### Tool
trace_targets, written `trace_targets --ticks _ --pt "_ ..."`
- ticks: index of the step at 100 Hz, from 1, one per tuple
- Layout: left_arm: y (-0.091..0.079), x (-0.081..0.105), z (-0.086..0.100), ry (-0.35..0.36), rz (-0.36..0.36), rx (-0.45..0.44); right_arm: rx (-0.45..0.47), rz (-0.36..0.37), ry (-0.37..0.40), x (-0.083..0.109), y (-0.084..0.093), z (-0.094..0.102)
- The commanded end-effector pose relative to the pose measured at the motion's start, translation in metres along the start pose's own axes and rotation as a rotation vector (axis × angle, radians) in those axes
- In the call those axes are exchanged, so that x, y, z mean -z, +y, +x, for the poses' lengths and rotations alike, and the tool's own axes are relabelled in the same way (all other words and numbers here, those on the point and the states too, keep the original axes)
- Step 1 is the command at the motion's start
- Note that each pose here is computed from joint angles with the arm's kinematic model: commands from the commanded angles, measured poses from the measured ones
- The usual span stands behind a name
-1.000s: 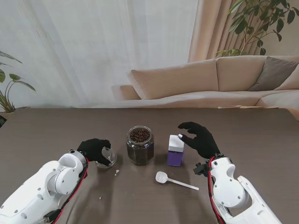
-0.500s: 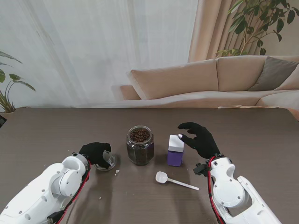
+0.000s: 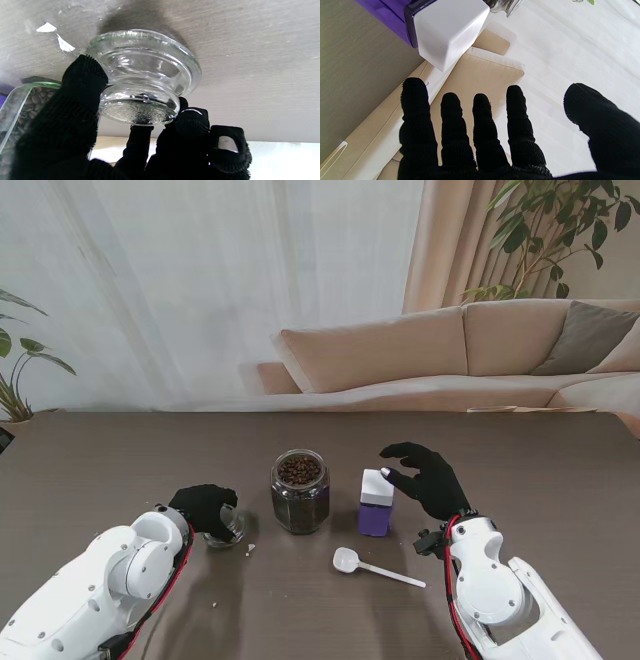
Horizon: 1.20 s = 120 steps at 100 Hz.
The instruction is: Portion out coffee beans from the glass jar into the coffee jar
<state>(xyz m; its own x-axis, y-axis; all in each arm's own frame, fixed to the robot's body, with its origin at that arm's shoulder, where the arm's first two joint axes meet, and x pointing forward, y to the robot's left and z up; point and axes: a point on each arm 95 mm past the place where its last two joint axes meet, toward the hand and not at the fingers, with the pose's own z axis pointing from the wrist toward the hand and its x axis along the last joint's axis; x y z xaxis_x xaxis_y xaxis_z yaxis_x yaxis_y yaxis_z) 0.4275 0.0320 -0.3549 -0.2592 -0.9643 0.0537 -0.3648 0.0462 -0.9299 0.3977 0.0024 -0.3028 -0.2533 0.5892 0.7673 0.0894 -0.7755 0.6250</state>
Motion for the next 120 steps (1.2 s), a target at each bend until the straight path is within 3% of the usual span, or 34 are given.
trace_targets --ticks 1,47,85,105,120 --pt "-0.002 0.0 0.001 0.008 -0.019 -0.013 -0.007 0.017 0.0 0.001 -0.004 0.002" --pt "-0.01 0.003 0.004 0.037 -0.03 -0.095 -0.013 0.021 -0.004 0.002 -0.004 0.001" --pt "-0.016 0.01 0.005 0.045 -0.018 -0.098 -0.019 0.027 -0.007 0.002 -0.005 0.001" --pt "-0.026 0.016 0.005 0.044 0.03 -0.079 -0.019 0.031 -0.008 0.002 -0.005 0.001" --pt "-0.038 0.025 0.005 0.047 0.105 -0.031 -0.018 0.026 -0.008 0.001 -0.005 0.001"
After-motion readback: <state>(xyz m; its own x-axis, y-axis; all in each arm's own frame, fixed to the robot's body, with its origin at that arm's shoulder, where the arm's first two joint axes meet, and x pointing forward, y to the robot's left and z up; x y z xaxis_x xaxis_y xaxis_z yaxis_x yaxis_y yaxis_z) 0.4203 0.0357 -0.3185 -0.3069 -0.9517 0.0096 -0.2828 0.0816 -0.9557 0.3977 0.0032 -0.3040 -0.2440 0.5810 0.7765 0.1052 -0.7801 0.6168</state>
